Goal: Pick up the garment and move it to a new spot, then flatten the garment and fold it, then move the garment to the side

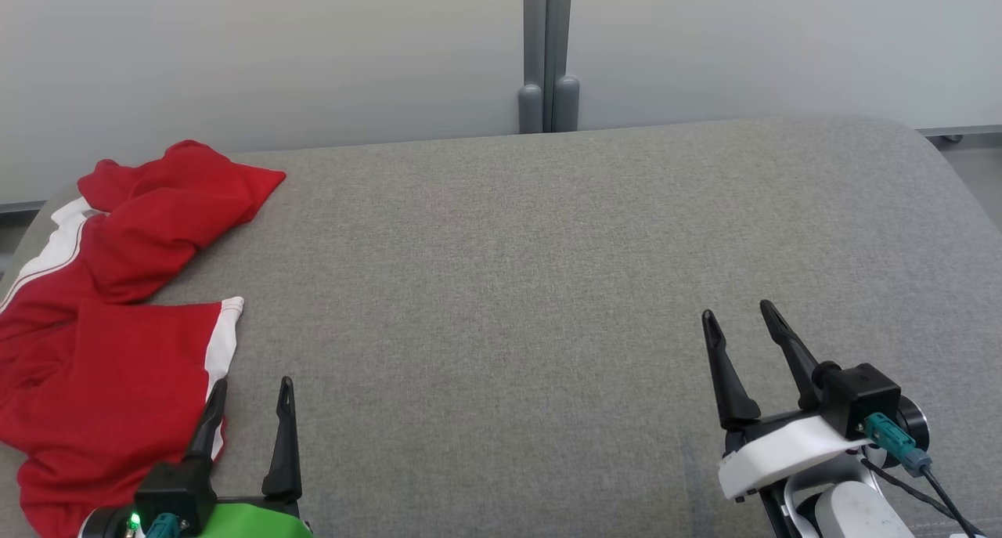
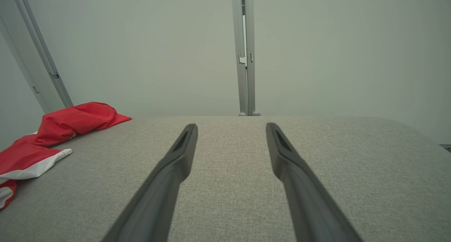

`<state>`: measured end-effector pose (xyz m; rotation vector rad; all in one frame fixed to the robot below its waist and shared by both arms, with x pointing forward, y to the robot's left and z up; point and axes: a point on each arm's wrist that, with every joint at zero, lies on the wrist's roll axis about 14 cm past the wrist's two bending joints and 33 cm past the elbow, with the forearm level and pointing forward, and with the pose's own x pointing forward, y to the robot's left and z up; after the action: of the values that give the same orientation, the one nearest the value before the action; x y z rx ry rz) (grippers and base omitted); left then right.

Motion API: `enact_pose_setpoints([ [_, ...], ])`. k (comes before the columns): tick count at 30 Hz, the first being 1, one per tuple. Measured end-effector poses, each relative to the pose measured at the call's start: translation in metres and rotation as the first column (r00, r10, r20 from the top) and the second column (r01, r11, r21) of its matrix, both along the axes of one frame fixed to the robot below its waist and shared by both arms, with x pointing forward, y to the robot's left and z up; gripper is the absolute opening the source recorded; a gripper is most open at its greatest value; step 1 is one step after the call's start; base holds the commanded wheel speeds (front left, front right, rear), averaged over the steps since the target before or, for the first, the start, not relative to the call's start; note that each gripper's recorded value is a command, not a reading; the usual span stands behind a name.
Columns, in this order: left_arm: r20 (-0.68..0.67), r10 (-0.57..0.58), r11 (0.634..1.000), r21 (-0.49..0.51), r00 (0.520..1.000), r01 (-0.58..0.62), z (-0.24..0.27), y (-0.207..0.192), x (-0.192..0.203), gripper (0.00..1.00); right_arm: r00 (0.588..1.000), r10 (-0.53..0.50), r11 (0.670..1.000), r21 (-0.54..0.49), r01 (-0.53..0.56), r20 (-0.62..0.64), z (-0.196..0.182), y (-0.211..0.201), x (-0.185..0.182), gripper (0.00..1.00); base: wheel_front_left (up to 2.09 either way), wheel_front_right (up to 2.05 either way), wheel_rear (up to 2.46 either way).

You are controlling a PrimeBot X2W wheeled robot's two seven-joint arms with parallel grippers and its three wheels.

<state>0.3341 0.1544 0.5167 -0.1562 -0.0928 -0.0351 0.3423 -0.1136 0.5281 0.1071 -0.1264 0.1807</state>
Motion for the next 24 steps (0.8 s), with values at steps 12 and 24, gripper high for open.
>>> enact_pose_setpoints([
  [12,-0.004,0.001,1.000,0.000,1.000,-0.001,-0.0013,0.0001,-0.0002,1.00,1.000,-0.004,1.000,0.000,0.004,-0.003,-0.0009,-0.0012,0.0000,1.00,0.00,0.00,0.00],
  [24,-0.007,0.004,1.000,0.000,1.000,-0.004,-0.0023,0.0013,-0.0010,1.00,1.000,-0.005,1.000,-0.001,0.005,-0.008,-0.0027,-0.0014,0.0005,1.00,0.00,0.00,0.00],
])
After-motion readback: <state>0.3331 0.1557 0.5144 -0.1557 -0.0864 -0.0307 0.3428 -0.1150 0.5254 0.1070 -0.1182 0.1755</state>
